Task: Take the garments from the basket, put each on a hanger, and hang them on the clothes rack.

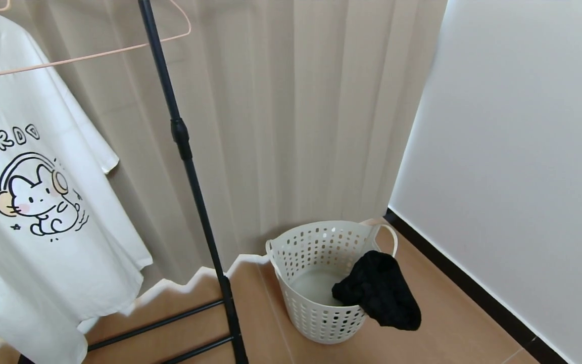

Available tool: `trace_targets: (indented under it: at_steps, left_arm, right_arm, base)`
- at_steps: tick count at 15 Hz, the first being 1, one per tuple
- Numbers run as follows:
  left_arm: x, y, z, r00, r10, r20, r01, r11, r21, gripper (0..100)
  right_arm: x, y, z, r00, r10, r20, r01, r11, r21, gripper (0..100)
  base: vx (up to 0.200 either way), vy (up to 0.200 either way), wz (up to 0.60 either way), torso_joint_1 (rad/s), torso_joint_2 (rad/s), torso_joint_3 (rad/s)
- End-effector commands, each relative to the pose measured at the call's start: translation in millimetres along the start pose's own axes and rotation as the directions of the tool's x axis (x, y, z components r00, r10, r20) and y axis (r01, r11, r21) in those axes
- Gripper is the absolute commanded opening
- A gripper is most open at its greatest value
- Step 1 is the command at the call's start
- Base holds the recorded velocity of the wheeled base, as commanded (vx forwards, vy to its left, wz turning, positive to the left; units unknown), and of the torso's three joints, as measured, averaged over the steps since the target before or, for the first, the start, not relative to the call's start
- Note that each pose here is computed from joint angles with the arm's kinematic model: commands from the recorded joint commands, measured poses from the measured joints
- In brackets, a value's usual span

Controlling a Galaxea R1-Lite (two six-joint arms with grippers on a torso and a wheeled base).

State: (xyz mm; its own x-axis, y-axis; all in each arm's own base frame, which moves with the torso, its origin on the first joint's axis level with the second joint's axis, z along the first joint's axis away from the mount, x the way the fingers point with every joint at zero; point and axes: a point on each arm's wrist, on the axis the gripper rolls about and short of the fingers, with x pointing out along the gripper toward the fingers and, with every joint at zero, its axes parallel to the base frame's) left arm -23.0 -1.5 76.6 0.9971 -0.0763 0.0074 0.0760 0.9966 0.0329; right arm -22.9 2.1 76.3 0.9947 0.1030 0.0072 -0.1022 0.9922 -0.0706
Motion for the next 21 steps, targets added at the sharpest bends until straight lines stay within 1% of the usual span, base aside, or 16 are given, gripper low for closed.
trace_targets:
  at_steps: [1,2,6,13,16,21]
  left_arm:
    - [0.1,0.0,0.1,1.0,0.0,0.0,0.0,1.0,0.001,100]
    - [0.1,0.0,0.0,1.0,0.0,-0.001,0.0,1.0,0.0,100]
    - [0.0,0.0,-0.1,1.0,0.003,0.0,-0.003,1.0,0.0,100]
    - [0.2,0.2,-0.5,1.0,0.007,-0.003,-0.007,1.0,-0.005,100]
    - [0.2,1.0,-0.5,0.999,0.044,-0.004,-0.044,0.999,-0.005,100]
    - [0.2,1.0,-0.3,0.999,0.044,-0.003,-0.044,0.999,-0.006,100]
  right_arm:
    - [0.0,0.0,0.0,1.0,0.001,0.001,-0.001,1.0,-0.001,100]
    - [0.0,0.0,0.0,1.0,0.001,0.001,-0.001,1.0,-0.001,100]
    - [0.0,0.0,0.0,1.0,0.001,0.001,-0.001,1.0,-0.001,100]
    - [0.0,0.0,0.0,1.0,0.001,0.001,-0.001,1.0,0.001,100]
    - [0.0,0.0,0.0,1.0,0.001,0.001,-0.001,1.0,0.001,100]
    - [0.0,0.0,0.0,1.0,0.001,0.001,-0.001,1.0,-0.001,100]
  base:
    - [0.0,0.0,0.0,0.0,0.0,0.0]
    - [0.0,0.0,0.0,0.0,0.0,0.0]
    - [0.0,-0.2,0.0,0.001,0.0,0.002]
    - [0.0,0.0,0.0,0.0,0.0,0.0]
    - [0.0,0.0,0.0,0.0,0.0,0.0]
    - [0.0,0.0,0.0,0.001,0.0,-0.159]
